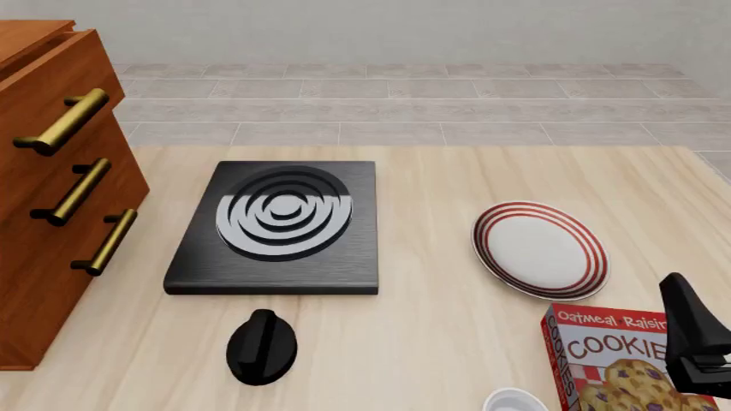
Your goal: Pick the akita bowl in the top layer of the wooden cabinet and place it on the plate.
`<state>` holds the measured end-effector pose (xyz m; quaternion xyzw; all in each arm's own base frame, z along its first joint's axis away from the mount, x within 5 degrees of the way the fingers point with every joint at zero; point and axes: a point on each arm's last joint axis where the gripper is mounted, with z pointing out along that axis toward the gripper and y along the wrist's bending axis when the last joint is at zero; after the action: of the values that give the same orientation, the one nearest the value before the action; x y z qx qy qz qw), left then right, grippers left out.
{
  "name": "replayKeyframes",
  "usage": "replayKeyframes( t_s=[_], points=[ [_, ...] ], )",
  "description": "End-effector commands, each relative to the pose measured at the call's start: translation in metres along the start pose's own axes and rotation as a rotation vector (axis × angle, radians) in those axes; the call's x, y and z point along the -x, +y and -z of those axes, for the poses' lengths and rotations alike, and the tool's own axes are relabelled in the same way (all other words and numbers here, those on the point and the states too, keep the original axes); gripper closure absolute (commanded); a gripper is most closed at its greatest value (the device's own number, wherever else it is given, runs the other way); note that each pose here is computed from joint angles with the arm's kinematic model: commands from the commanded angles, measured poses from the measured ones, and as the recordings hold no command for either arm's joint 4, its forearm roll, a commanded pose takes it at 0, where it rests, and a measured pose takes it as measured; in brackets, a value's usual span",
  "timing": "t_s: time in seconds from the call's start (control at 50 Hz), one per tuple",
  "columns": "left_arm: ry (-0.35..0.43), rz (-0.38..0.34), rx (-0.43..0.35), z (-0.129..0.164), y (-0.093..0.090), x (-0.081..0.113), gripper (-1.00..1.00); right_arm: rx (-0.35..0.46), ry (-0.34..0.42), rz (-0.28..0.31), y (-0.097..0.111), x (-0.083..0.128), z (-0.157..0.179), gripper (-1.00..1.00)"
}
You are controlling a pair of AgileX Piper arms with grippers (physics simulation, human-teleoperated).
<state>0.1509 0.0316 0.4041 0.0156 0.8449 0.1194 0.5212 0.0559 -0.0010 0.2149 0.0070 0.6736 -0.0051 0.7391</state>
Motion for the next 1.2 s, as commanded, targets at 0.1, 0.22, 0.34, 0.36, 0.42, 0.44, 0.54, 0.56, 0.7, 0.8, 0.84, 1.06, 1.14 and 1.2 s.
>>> replayKeyframes(
  t_s=[0.1, 0.22, 0.34, 0.36, 0.42, 0.44, 0.54, 0.56, 0.7, 0.8, 0.84, 1.06, 1.14, 1.2],
  points=[
    [0.016, 0.012, 0.006, -0.003, 0.000, -0.007, -1.00, 0.001, 0.000, 0.000, 0.000, 0.000, 0.000, -1.00],
    [0.021, 0.017, 0.011, -0.003, 0.000, -0.011, -1.00, 0.000, 0.000, 0.000, 0.000, 0.000, 0.000, -1.00],
    [0.026, 0.021, 0.015, -0.005, 0.001, -0.013, -1.00, 0.001, 0.000, 0.000, 0.000, 0.000, 0.000, -1.00],
    [0.027, 0.022, 0.017, -0.005, 0.001, -0.013, -1.00, 0.001, 0.000, 0.000, 0.000, 0.000, 0.000, -1.00],
    [0.030, 0.024, 0.020, -0.006, 0.001, -0.015, -1.00, 0.000, 0.000, 0.000, 0.000, 0.000, 0.000, -1.00],
    [0.031, 0.025, 0.022, -0.006, 0.001, -0.015, -1.00, 0.000, 0.000, 0.000, 0.000, 0.000, 0.000, -1.00],
    [0.032, 0.023, 0.029, -0.007, 0.002, -0.017, -1.00, 0.001, 0.000, 0.000, 0.000, 0.000, 0.000, -1.00],
    [0.032, 0.022, 0.029, -0.007, 0.002, -0.017, -1.00, 0.001, 0.000, 0.000, 0.000, 0.000, 0.000, -1.00],
    [0.038, 0.026, 0.033, -0.007, 0.002, -0.020, -1.00, 0.000, -0.001, 0.000, 0.000, 0.000, 0.000, -1.00],
    [0.040, 0.028, 0.033, -0.008, 0.002, -0.021, -1.00, 0.001, -0.001, 0.000, 0.000, 0.000, 0.000, -1.00],
    [0.042, 0.029, 0.033, -0.008, 0.002, -0.022, -1.00, 0.000, -0.001, -0.001, 0.000, 0.000, 0.000, -1.00],
    [0.053, 0.036, 0.030, -0.010, 0.001, -0.026, -1.00, 0.000, -0.001, 0.000, 0.000, 0.000, 0.000, -1.00],
    [0.060, 0.043, 0.025, -0.011, 0.000, -0.027, -1.00, 0.000, -0.001, -0.001, 0.000, 0.000, 0.000, -1.00],
    [0.069, 0.055, 0.018, -0.013, -0.001, -0.027, -1.00, 0.000, -0.001, -0.001, 0.000, 0.000, 0.000, -1.00]
  ],
)
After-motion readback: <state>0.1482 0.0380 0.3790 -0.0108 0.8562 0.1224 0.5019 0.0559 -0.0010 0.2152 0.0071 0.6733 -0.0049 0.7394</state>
